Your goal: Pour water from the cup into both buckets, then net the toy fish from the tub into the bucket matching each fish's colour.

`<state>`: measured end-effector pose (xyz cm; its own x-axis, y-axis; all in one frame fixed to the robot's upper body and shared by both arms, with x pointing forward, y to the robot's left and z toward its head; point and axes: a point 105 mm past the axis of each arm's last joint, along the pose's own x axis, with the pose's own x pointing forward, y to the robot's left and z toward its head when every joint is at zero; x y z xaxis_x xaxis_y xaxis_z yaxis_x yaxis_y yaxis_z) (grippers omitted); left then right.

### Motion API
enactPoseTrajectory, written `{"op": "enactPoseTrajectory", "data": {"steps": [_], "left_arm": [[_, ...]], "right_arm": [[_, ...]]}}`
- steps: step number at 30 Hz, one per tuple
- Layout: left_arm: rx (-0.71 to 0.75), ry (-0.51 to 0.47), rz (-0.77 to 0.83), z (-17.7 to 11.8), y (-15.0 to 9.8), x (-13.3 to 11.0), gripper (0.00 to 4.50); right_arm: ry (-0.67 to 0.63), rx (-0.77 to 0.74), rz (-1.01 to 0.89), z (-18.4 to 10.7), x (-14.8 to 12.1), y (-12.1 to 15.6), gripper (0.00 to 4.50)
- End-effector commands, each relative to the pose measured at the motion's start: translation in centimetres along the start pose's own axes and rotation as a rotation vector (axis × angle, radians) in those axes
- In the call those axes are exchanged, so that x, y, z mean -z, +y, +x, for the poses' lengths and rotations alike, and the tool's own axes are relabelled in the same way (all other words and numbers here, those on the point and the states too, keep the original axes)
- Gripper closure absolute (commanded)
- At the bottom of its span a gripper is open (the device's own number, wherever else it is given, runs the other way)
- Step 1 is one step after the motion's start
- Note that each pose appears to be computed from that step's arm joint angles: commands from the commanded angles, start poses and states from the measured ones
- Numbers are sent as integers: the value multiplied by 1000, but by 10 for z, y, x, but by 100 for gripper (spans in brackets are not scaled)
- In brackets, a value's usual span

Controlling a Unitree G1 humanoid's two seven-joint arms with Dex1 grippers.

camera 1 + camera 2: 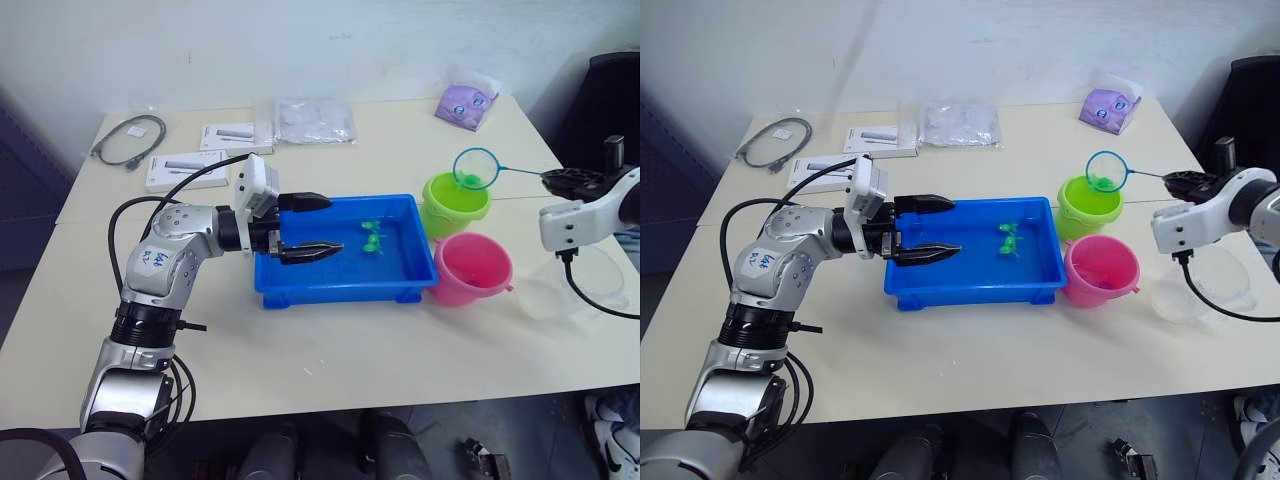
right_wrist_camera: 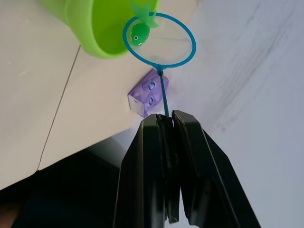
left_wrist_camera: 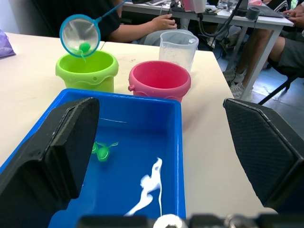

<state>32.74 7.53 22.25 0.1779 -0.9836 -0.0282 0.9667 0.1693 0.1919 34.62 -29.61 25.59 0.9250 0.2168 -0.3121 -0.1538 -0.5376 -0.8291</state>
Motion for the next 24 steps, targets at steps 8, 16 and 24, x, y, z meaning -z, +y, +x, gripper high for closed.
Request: {"op": "enactPoseTrajectory", "data": {"steps": [8,16,24], "left_arm": [[-10,-5,51,-3,6,-11,1],[-4,25,45,-6,3,-4,1],[-32,144,21,-23,-4,29,1]], "right_arm": [[6,36,-66,-4,8,-8,450],[12,173,191,-11,19,-26,450],[-310,166,439,0,-55,-39,450]]}}
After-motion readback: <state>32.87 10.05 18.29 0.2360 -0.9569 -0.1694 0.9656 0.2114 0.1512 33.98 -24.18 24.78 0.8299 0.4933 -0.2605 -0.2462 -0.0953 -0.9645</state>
